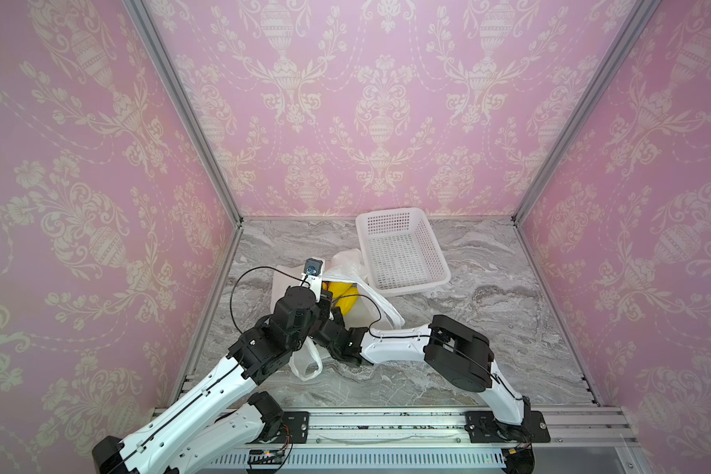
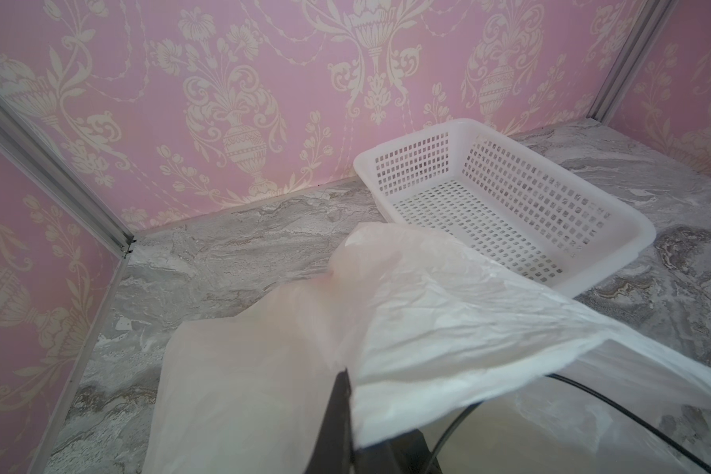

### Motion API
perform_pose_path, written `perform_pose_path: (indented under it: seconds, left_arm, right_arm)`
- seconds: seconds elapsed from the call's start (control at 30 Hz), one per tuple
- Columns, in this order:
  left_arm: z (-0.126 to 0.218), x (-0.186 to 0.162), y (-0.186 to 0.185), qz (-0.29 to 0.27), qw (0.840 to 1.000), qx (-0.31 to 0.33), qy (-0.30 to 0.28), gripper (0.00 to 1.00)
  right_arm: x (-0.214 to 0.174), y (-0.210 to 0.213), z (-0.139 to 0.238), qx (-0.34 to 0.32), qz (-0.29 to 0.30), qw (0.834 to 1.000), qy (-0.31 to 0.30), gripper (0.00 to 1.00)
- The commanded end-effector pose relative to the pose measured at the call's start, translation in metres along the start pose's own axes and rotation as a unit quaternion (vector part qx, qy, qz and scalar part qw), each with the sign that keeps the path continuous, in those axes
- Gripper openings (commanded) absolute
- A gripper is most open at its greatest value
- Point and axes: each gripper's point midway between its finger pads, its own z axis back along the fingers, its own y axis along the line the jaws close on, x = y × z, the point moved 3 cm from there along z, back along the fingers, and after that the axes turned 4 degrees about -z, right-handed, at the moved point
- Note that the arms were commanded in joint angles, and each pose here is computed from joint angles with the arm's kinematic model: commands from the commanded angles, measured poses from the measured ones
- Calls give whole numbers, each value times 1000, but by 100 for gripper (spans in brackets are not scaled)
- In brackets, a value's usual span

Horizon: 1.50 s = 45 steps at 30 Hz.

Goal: Untie the knot of the plastic bag and take out the fruit
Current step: 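Grasp the round yellow melon with the right gripper and lift it out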

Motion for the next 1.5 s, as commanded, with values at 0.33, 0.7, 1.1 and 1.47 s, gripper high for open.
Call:
perform_pose_path:
  seconds: [0.33,0.7,1.1,1.47]
  left_arm:
    - [2,2,0,3,1000,-9,-5,0]
    - [2,3,0,6,1000,-9,-13,0]
    - [-17,-9,15,18,998,46,27,0]
    - [-16,-16,26,52,997,43,37,0]
  right_arm:
    - [3,-31,-29,-123,79,989,10,86]
    - [1,-38,-48,-107,72,991,39,67]
    - [29,1,70,6,122,991,-54,40]
    - [61,10,211,69,182,958,-210,35]
